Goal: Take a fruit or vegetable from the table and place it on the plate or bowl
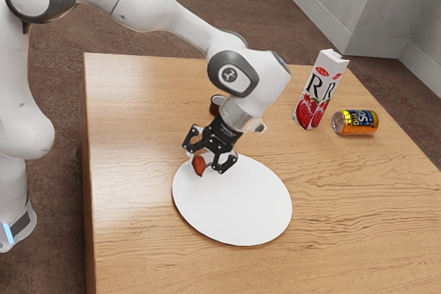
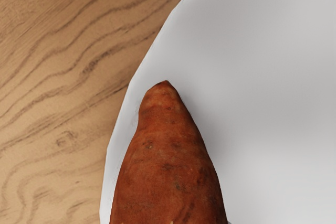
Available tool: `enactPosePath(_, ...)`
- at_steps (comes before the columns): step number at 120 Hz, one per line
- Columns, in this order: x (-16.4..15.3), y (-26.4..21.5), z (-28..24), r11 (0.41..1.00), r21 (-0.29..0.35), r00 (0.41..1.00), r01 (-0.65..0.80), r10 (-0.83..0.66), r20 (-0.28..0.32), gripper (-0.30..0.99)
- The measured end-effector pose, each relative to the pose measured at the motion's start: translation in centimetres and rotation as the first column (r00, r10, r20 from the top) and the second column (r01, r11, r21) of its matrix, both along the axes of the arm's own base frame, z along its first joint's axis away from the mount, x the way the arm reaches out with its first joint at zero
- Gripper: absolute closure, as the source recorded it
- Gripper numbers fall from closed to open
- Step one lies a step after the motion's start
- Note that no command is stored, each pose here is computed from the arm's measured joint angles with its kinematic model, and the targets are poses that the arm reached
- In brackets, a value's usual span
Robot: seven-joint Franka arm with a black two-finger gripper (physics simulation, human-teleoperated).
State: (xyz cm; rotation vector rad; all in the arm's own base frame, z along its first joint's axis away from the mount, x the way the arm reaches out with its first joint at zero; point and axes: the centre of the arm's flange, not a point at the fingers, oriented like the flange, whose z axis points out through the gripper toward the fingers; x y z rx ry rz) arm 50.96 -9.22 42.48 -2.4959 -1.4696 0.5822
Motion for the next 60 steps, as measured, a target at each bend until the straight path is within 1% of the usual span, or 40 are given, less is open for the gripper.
enactPosePath(42, 1.0, 0.4, 0.4, 0.998, 0.060, 0.997, 0.009, -0.014, 0.082, 0.53)
enactPosePath(44, 1.0, 0.4, 0.4, 0.998, 0.061, 0.996, 0.010, -0.015, 0.084, 0.51)
enactPosePath(53, 1.0, 0.3, 0.4, 0.998, 0.066, 0.995, 0.012, -0.019, 0.094, 0.31)
enactPosePath(60, 1.1, 0.2, 0.4, 0.998, 0.068, 0.995, 0.014, -0.020, 0.098, 0.21)
